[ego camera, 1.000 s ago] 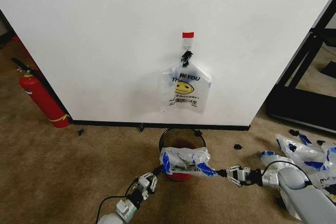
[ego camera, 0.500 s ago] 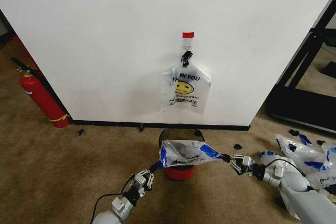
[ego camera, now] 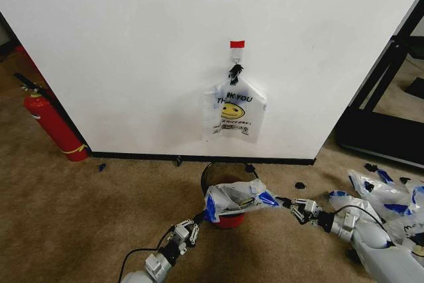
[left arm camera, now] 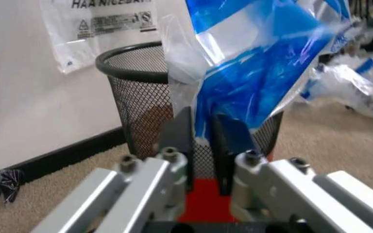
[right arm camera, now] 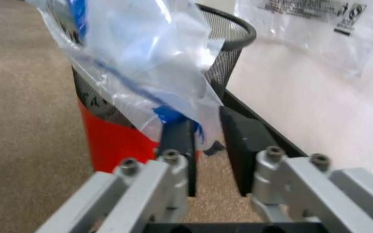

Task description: Pick up the garbage bag from the wall and place it over the trash bin.

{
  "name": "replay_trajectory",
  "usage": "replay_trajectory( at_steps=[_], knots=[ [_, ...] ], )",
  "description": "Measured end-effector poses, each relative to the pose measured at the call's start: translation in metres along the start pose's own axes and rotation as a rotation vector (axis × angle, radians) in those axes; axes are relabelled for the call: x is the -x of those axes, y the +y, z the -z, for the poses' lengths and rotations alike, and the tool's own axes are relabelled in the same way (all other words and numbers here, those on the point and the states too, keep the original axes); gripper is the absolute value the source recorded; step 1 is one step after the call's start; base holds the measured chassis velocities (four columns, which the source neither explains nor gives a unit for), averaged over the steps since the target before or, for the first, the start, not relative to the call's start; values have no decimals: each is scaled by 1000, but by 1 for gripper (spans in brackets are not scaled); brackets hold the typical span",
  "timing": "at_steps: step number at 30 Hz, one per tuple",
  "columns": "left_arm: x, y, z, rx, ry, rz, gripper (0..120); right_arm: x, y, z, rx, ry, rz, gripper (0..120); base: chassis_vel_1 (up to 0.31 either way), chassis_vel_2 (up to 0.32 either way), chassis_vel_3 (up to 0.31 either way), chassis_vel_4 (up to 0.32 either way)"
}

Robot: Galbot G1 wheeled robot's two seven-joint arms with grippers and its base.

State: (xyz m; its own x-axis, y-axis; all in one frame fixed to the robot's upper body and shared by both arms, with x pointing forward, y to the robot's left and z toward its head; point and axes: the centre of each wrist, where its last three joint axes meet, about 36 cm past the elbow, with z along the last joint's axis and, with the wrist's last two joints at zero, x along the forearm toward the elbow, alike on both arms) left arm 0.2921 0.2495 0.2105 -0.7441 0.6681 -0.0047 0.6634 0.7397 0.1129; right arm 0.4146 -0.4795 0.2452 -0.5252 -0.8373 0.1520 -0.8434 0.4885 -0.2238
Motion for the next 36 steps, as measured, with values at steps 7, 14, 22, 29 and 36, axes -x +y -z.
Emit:
replay_trajectory(
  at_steps=[7, 14, 22, 29, 36],
  knots=[
    [-19, 12, 10, 75, 80, -60, 41, -28, -22, 20, -5, 50, 120, 45, 0, 0, 0, 0],
    [-40, 32, 25, 175, 130, -201, 65, -48, -47, 49, -14, 75, 280, 69, 0, 0, 0, 0],
    [-51, 56, 87, 257, 73, -287, 93, -49, -53, 98, -40, -11, 320, 98, 0, 0, 0, 0],
    [-20, 80, 172, 181, -98, -169, 100, -29, -39, 130, -16, -219, 99, 100, 0, 0, 0, 0],
    [73, 142, 210, 86, 114, -5, 100, 41, -4, 205, -49, -352, -277, 100, 0, 0, 0, 0]
  ],
)
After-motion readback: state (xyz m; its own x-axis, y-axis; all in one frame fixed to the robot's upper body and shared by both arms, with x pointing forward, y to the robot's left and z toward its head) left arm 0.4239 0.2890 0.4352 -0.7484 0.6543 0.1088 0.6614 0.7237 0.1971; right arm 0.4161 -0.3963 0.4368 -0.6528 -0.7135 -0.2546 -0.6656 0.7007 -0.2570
